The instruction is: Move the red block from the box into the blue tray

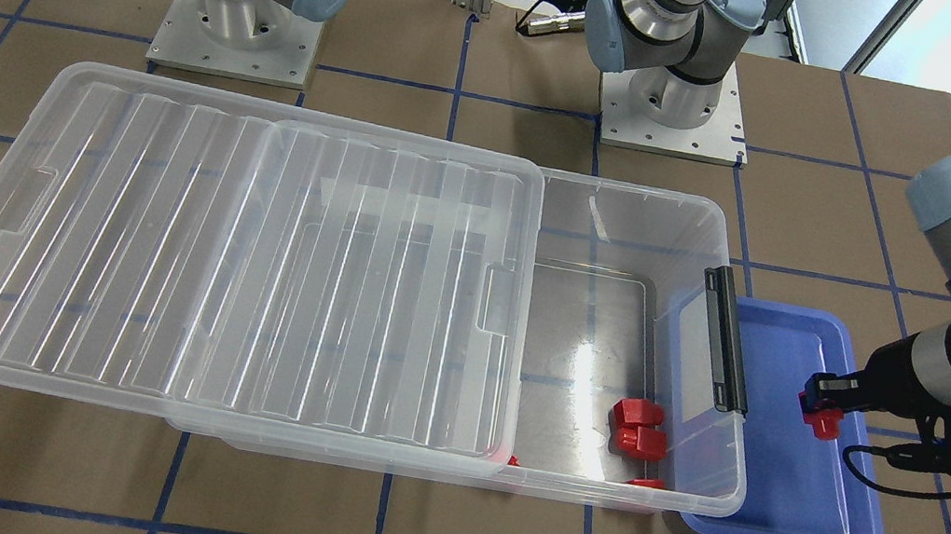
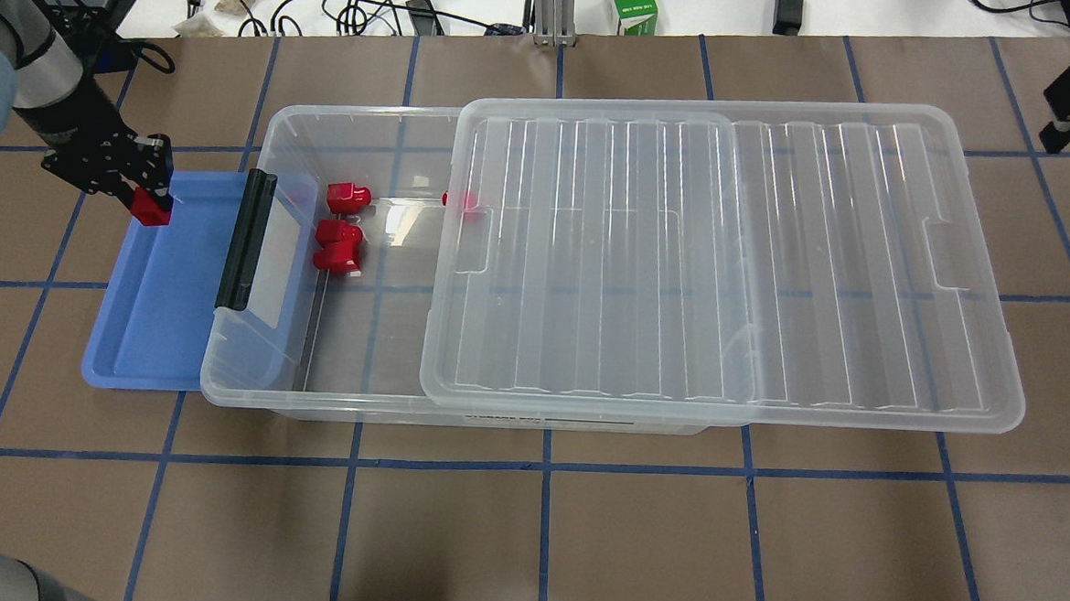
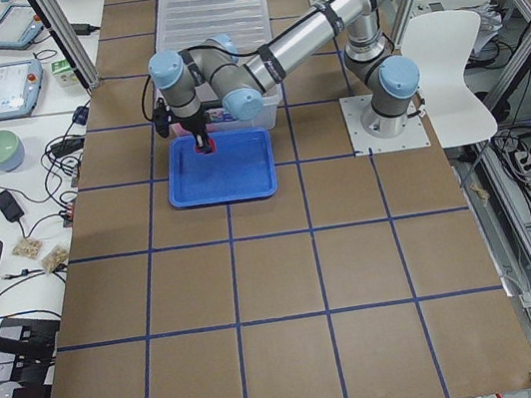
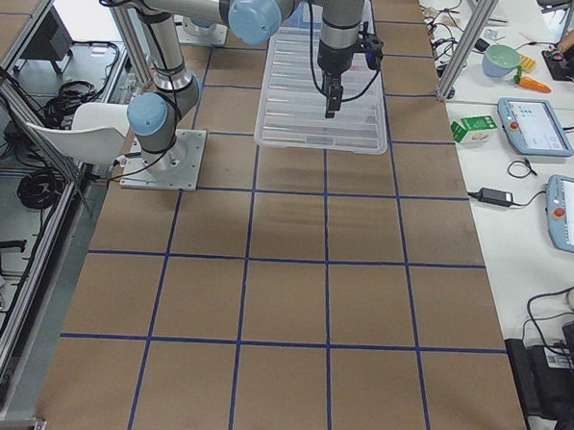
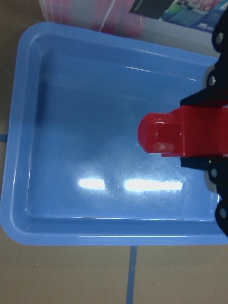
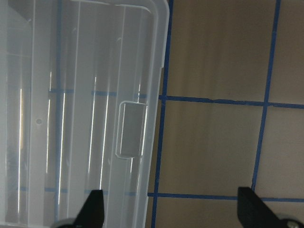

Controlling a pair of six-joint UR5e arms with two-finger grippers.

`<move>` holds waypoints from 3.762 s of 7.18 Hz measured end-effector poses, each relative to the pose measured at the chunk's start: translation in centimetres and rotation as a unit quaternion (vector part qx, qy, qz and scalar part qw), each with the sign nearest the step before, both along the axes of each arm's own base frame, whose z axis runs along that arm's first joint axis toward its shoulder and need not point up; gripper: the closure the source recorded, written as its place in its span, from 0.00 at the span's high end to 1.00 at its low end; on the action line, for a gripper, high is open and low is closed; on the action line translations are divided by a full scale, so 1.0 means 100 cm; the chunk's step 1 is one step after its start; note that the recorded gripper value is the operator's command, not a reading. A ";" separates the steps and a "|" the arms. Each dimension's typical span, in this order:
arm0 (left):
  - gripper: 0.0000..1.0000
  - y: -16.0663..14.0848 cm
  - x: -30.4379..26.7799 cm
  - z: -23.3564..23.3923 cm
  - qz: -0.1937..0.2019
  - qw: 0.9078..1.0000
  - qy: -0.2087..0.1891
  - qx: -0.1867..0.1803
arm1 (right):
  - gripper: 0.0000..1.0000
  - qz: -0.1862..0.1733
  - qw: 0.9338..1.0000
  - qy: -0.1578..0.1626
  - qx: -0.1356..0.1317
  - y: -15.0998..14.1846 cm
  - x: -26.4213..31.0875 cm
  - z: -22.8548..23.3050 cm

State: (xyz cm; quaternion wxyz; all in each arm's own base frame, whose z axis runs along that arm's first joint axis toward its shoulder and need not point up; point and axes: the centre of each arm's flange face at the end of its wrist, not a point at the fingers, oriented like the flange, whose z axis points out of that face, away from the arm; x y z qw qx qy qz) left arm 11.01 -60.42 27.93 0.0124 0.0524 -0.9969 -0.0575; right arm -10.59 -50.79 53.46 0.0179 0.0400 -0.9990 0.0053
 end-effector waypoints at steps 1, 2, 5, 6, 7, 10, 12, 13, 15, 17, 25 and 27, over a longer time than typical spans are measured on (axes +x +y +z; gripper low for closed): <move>0.00 -0.002 0.001 -0.026 0.000 1.000 0.003 0.009 | 1.00 0.010 1.000 0.002 0.001 0.000 -0.013 -0.015; 0.00 -0.003 0.002 -0.045 0.000 1.000 0.007 0.018 | 1.00 0.017 1.000 0.009 -0.006 -0.002 -0.022 -0.041; 0.99 -0.011 0.006 -0.082 -0.002 1.000 0.011 0.024 | 1.00 0.021 0.999 0.023 -0.023 -0.007 -0.038 -0.146; 1.00 -0.013 0.006 -0.088 -0.008 1.000 0.011 0.022 | 1.00 0.021 0.999 0.021 -0.020 -0.005 -0.037 -0.161; 1.00 -0.014 0.007 -0.091 -0.015 1.000 0.011 0.021 | 1.00 0.020 0.999 0.019 -0.016 -0.003 -0.035 -0.170; 1.00 -0.014 0.001 -0.069 -0.024 0.999 0.011 0.022 | 1.00 -0.003 1.000 0.010 -0.015 0.001 -0.026 -0.178; 1.00 -0.007 -0.006 -0.017 -0.027 0.999 0.007 0.015 | 1.00 -0.016 1.000 0.007 -0.019 -0.003 -0.002 -0.177; 1.00 0.000 -0.012 0.023 -0.026 1.000 0.007 0.013 | 1.00 -0.016 1.000 0.006 -0.020 -0.007 0.021 -0.176; 1.00 0.019 -0.042 0.115 -0.025 1.000 0.002 0.008 | 1.00 -0.031 0.999 0.004 -0.024 -0.013 0.061 -0.176; 1.00 0.048 -0.104 0.179 -0.063 0.998 -0.006 -0.013 | 1.00 -0.041 0.999 0.004 -0.032 -0.017 0.106 -0.176; 1.00 0.106 -0.207 0.197 -0.103 0.994 -0.023 -0.025 | 1.00 -0.024 0.997 0.008 -0.072 -0.027 0.180 -0.164; 1.00 0.108 -0.209 0.196 -0.105 0.994 -0.024 -0.023 | 1.00 -0.023 0.997 0.008 -0.076 -0.022 0.180 -0.124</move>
